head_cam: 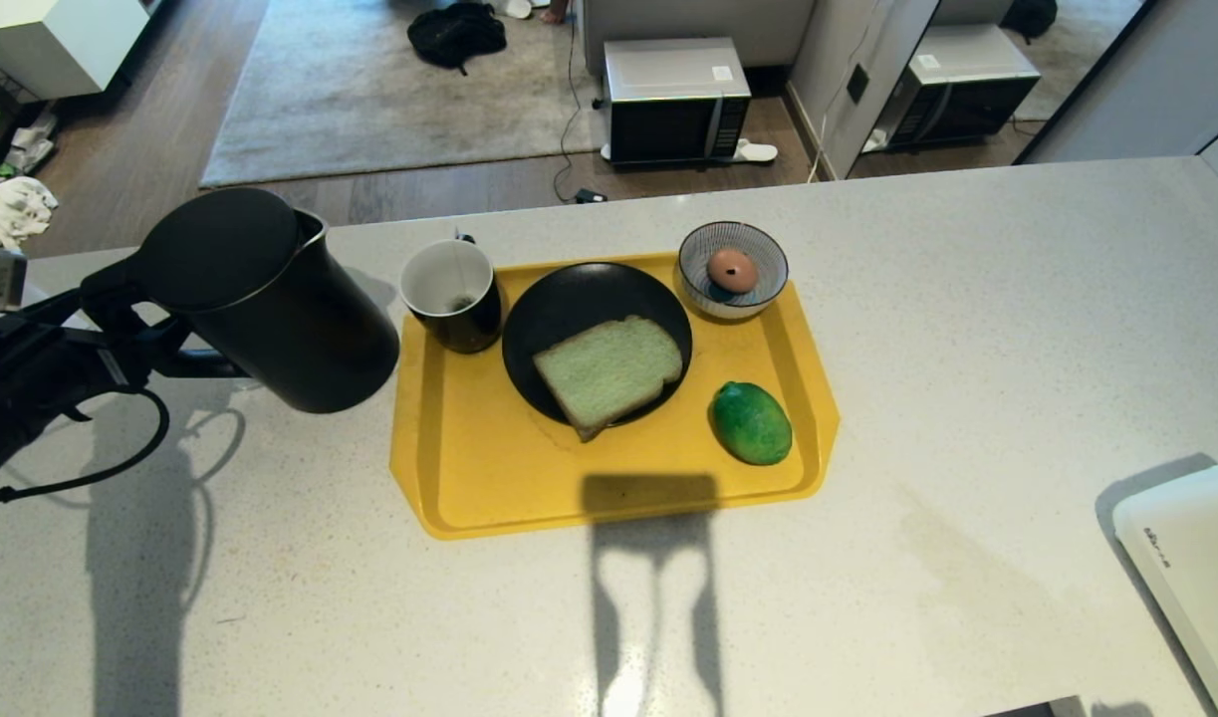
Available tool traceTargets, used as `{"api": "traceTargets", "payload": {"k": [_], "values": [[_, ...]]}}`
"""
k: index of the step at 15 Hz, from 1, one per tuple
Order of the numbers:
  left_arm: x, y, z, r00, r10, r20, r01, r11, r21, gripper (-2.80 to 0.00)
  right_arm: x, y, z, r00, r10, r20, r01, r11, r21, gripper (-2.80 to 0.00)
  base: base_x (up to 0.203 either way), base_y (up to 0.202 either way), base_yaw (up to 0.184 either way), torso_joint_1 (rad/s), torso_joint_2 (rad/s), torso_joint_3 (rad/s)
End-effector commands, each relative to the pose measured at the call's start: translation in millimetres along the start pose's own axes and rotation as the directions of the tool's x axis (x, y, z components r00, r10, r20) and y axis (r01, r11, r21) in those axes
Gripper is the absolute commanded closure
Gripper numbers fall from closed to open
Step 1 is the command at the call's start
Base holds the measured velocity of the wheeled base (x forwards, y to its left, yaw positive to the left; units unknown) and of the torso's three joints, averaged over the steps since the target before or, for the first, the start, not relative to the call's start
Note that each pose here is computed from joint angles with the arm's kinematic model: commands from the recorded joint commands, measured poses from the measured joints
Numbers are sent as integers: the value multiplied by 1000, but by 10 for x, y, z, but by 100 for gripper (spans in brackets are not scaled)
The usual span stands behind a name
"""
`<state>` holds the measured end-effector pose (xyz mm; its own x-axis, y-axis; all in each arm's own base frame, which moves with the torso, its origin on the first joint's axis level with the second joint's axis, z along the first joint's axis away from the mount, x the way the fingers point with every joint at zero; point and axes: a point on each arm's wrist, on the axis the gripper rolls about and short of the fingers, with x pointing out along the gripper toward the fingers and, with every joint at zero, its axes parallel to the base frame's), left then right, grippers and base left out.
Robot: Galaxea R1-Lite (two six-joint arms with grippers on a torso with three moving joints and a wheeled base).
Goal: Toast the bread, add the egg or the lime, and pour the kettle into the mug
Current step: Pick up the kettle
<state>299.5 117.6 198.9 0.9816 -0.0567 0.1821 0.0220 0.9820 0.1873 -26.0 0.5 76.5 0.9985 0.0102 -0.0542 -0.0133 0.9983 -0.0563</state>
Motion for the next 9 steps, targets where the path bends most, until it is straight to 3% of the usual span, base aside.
{"api": "traceTargets", "payload": {"k": [1, 9], "values": [[5, 3, 4, 1000, -2, 8, 2, 1000, 6, -280, 0, 0, -1, 1000, 2, -1, -2, 1000, -1, 0, 0, 0, 0, 0, 0, 0], [68, -4, 11, 1000, -11, 23, 10, 1000, 10, -280, 0, 0, -1, 1000, 1, -1, -1, 1000, -1, 0, 0, 0, 0, 0, 0, 0]]}}
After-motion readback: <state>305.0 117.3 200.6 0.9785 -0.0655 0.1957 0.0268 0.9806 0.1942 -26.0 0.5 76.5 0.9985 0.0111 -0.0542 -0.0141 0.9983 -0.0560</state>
